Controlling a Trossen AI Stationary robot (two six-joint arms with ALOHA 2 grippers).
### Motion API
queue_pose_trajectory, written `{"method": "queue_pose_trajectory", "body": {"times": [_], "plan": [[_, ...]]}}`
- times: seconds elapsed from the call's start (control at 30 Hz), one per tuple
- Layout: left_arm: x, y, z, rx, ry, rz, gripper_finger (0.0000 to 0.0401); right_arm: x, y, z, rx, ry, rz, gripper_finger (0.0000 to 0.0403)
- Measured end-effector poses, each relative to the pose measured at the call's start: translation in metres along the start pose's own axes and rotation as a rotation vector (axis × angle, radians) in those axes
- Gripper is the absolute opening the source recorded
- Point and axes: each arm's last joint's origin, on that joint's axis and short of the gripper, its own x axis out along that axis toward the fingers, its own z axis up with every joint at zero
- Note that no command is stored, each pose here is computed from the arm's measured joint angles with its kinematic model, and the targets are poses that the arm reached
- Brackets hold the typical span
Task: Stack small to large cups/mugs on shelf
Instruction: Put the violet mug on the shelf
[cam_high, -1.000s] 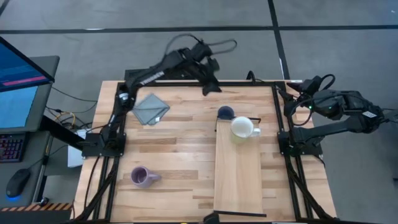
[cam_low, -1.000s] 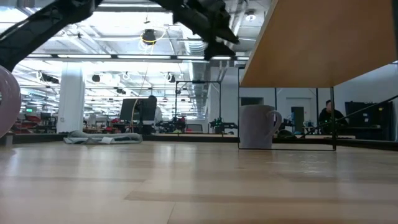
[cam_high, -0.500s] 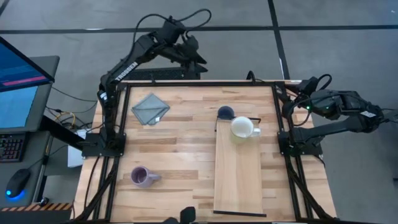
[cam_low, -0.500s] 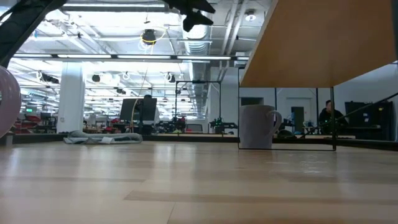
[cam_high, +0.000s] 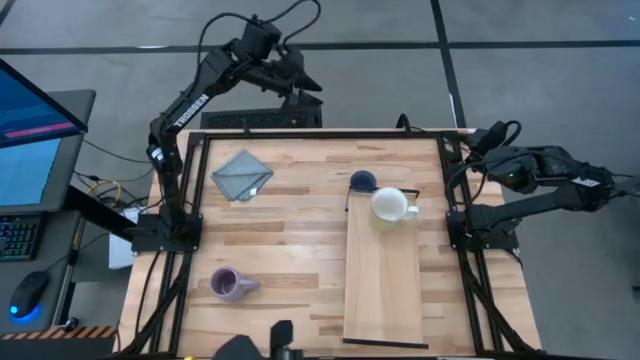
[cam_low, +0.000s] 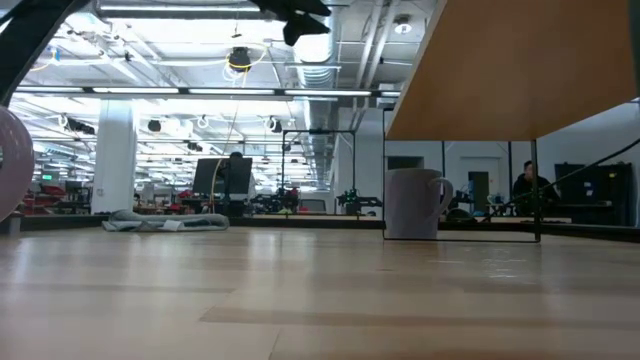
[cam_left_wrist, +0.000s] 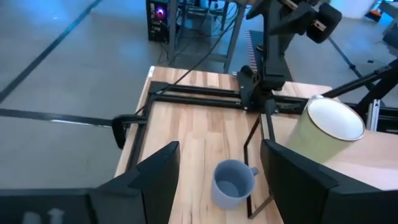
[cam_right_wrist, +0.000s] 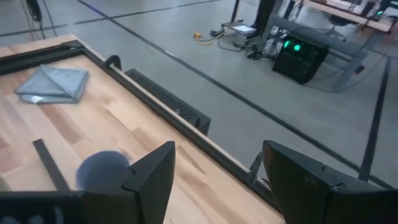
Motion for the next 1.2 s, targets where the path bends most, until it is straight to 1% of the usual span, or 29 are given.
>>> {"method": "queue_pose_trajectory", "body": {"times": [0.13, 0.27, 0.43, 0.63, 0.73, 0.83, 1.0, 1.07, 1.2], "plan": [[-0.019, -0.001, 0.001, 0.005, -0.021, 0.041, 0.0215, 0.0, 0.0, 0.0, -0.028, -0.001, -0.002, 0.0265], [-0.038, -0.011, 0.0, -0.019, -0.043, 0.116, 0.0215, 0.0, -0.001, -0.001, -0.057, 0.001, -0.01, 0.0265], [-0.062, -0.035, 0.002, -0.015, -0.115, 0.183, 0.0215, 0.0, -0.003, 0.0, -0.056, -0.017, -0.07, 0.0265], [-0.087, -0.062, -0.011, -0.04, -0.183, 0.284, 0.0215, -0.001, -0.004, 0.002, -0.031, -0.041, -0.116, 0.0265], [-0.094, -0.074, -0.026, -0.056, -0.192, 0.288, 0.0215, -0.001, -0.004, 0.002, -0.029, -0.041, -0.116, 0.0265], [-0.093, -0.083, -0.048, -0.078, -0.182, 0.286, 0.0215, -0.001, -0.003, 0.002, -0.025, -0.044, -0.115, 0.0265], [-0.095, -0.096, -0.09, -0.118, -0.199, 0.37, 0.0215, -0.001, -0.003, 0.004, 0.0, -0.062, -0.109, 0.0265], [-0.098, -0.103, -0.107, -0.126, -0.208, 0.369, 0.0215, -0.001, -0.002, 0.006, 0.014, -0.072, -0.106, 0.0265], [-0.103, -0.118, -0.132, -0.139, -0.234, 0.343, 0.0215, -0.001, -0.002, 0.008, 0.034, -0.087, -0.101, 0.0265]]}}
